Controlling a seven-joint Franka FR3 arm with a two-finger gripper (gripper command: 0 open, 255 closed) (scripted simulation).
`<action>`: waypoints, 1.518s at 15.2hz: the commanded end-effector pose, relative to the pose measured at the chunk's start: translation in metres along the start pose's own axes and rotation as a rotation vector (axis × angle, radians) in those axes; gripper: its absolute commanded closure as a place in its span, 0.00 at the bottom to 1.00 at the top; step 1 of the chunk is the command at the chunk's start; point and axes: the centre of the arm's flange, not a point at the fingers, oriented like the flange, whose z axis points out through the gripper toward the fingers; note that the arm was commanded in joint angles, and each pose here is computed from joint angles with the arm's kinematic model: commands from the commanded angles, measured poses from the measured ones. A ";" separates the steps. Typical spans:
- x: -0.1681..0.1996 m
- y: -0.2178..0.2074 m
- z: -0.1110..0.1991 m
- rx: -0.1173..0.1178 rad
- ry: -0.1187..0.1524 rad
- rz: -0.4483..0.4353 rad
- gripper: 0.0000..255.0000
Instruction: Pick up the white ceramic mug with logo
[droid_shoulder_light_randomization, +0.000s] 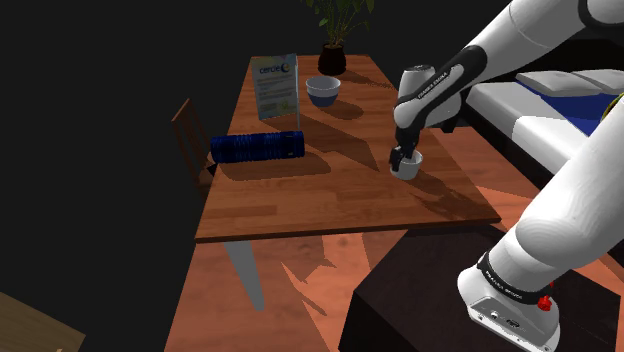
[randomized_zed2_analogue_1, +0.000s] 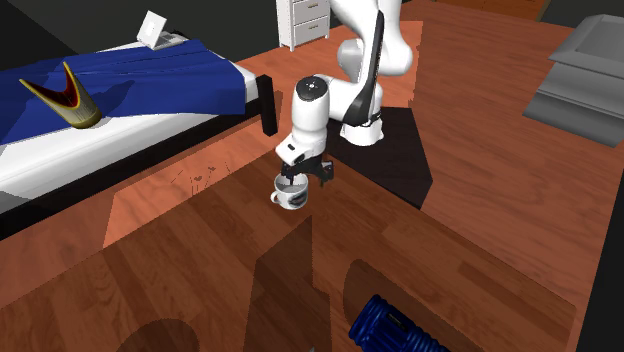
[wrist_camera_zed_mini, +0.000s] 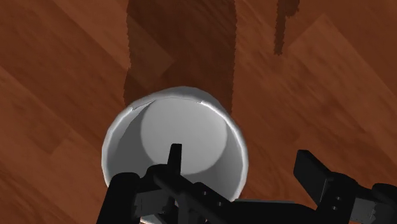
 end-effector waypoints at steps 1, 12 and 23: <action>0.001 -0.001 0.011 0.000 0.000 0.000 0.00; 0.001 -0.002 0.018 0.000 0.000 0.000 1.00; -0.002 0.001 -0.028 0.000 0.000 0.000 1.00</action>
